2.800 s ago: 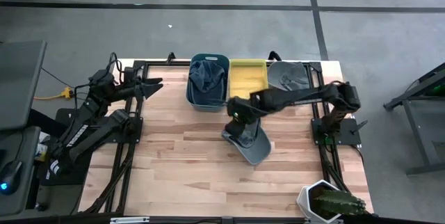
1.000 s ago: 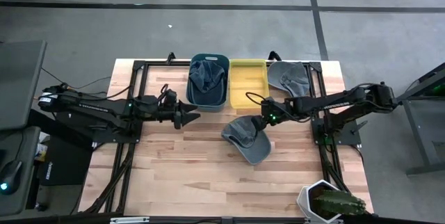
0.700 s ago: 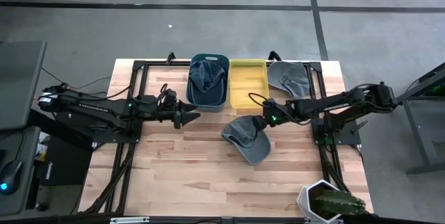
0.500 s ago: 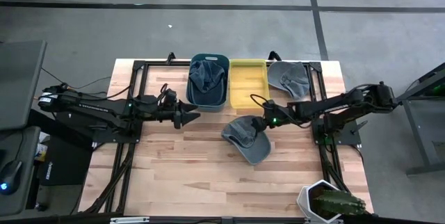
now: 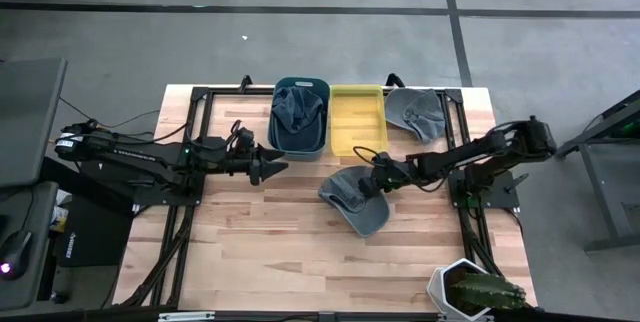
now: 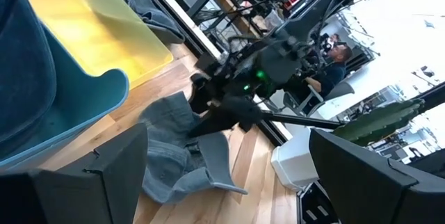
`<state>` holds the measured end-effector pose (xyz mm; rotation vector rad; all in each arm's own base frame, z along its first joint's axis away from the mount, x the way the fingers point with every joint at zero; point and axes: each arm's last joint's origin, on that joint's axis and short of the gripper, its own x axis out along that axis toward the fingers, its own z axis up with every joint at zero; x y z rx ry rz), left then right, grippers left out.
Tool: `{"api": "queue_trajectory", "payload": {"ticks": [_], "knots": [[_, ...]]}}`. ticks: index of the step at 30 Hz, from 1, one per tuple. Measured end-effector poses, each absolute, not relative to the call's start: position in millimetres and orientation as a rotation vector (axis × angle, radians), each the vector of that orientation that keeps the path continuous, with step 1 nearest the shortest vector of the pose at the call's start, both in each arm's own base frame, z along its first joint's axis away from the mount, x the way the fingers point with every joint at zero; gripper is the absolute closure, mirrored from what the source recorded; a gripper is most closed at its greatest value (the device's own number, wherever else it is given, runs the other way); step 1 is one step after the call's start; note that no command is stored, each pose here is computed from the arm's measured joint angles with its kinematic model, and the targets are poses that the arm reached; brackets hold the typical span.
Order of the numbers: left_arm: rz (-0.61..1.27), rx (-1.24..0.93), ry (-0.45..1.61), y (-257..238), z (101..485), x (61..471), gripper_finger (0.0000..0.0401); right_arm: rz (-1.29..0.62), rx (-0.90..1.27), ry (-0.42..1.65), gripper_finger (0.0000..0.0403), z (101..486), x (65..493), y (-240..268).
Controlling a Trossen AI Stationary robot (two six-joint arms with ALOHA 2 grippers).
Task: Pick & Place hat
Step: Put the bottom gray cap into the yellow bin
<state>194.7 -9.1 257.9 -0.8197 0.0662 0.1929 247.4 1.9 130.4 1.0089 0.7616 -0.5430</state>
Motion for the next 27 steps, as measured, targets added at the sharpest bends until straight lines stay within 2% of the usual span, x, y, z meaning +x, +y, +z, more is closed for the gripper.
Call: {"api": "queue_trajectory", "payload": {"ticks": [9,14,21,27], "knots": [[0.181,-0.821,0.069,-9,258,195,0.0059,-0.528,1.074,0.76,0.0135,118,257,11],[0.18,-0.821,0.069,-9,258,195,0.0059,-0.528,1.119,0.774,0.0208,121,254,15],[0.163,-0.822,0.082,-10,258,195,0.0059,-0.485,1.127,0.841,0.0375,120,251,18],[0.161,-0.823,0.085,-10,257,195,0.0059,-0.442,1.129,0.852,0.0382,121,251,23]]}}
